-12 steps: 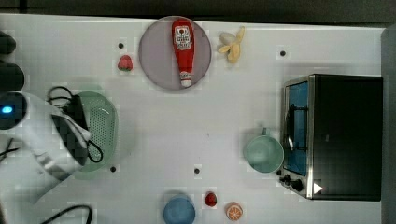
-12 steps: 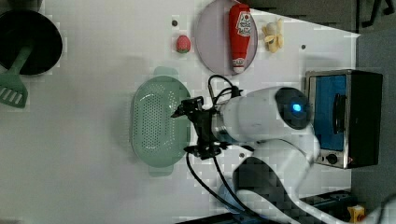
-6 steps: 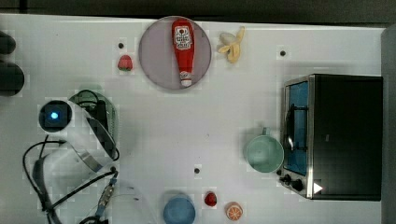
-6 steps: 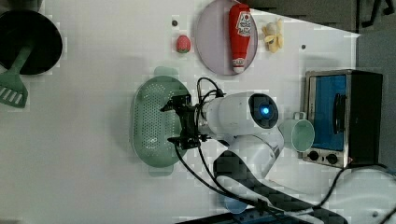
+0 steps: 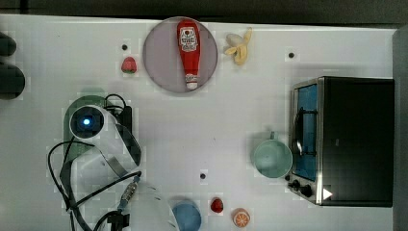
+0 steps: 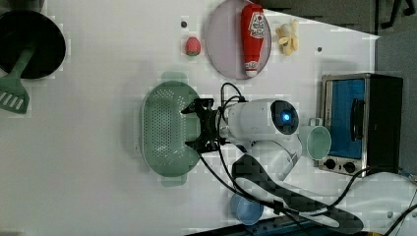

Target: Drag strainer left to right.

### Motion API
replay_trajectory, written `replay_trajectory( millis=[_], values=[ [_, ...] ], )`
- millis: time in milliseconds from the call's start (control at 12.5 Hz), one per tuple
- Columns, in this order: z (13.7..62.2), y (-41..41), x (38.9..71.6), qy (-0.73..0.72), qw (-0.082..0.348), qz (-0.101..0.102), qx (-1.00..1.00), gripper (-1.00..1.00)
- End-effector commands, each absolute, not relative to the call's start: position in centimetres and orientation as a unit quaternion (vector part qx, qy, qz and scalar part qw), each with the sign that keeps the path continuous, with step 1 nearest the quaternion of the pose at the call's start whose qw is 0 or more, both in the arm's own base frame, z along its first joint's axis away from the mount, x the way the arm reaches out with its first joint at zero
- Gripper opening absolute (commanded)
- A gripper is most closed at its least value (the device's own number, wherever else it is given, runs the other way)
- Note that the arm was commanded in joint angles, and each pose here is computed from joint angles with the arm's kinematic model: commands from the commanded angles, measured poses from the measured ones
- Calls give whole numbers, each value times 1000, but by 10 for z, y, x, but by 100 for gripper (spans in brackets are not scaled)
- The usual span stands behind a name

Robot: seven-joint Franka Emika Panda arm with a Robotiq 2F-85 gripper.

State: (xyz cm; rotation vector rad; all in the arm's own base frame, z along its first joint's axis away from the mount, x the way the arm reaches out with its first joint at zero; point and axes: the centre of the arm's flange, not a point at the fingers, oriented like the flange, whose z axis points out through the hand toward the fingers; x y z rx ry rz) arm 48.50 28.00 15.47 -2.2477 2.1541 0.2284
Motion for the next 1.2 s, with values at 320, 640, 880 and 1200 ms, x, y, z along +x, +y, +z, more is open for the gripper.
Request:
replay_trajectory(
  millis=[320, 640, 880, 1200],
  values=[
    [151, 253, 491, 709, -5, 53, -703, 100],
    [156, 217, 491, 718, -13, 42, -694, 100],
    [158, 182, 485, 712, -23, 36, -701, 100],
    [158, 134, 488, 708, -29, 31, -704, 100]
  ],
)
